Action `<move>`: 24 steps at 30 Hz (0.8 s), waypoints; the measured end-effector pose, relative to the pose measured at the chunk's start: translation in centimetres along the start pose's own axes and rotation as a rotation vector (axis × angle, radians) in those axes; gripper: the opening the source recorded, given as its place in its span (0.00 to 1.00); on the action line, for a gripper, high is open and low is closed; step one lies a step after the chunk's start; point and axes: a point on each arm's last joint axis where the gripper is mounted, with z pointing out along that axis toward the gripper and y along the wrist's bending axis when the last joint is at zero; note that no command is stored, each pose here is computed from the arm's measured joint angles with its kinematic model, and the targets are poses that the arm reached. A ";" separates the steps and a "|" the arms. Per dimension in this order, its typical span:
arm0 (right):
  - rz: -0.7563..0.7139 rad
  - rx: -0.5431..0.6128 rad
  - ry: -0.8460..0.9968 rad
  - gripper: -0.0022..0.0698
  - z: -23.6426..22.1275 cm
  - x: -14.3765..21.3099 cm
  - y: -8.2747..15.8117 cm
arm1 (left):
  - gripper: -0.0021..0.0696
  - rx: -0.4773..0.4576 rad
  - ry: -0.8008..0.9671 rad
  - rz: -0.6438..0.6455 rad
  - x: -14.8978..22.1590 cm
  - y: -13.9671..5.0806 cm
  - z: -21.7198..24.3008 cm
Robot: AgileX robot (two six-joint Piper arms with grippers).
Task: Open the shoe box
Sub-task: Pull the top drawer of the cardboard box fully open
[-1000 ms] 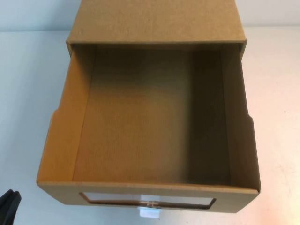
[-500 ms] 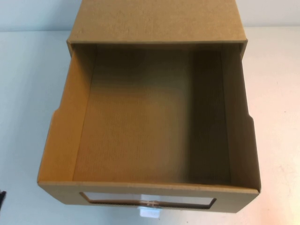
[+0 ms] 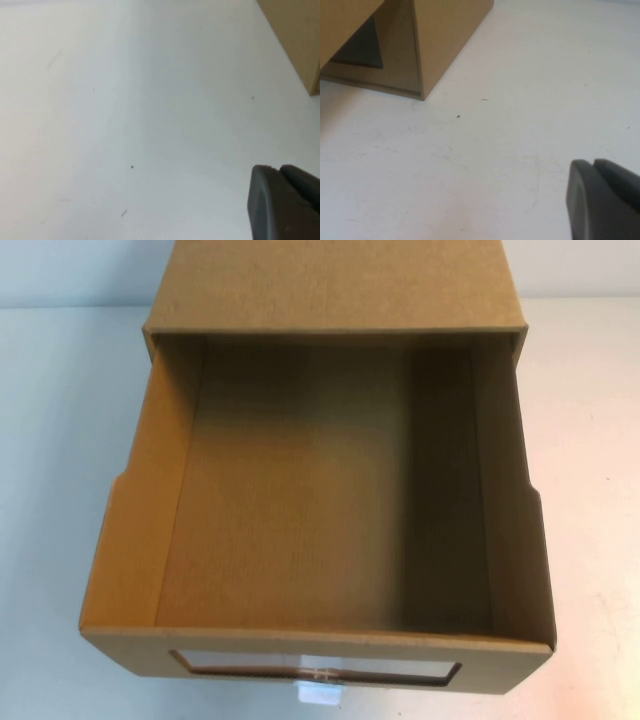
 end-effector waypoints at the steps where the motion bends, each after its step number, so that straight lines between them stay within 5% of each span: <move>1: 0.000 0.000 0.000 0.01 0.0 0.0 0.0 | 0.02 0.000 0.009 -0.002 0.1 0.0 0.0; 24: 0.006 -0.002 0.000 0.01 0.0 0.0 0.0 | 0.02 0.002 0.028 -0.007 0.3 0.0 0.0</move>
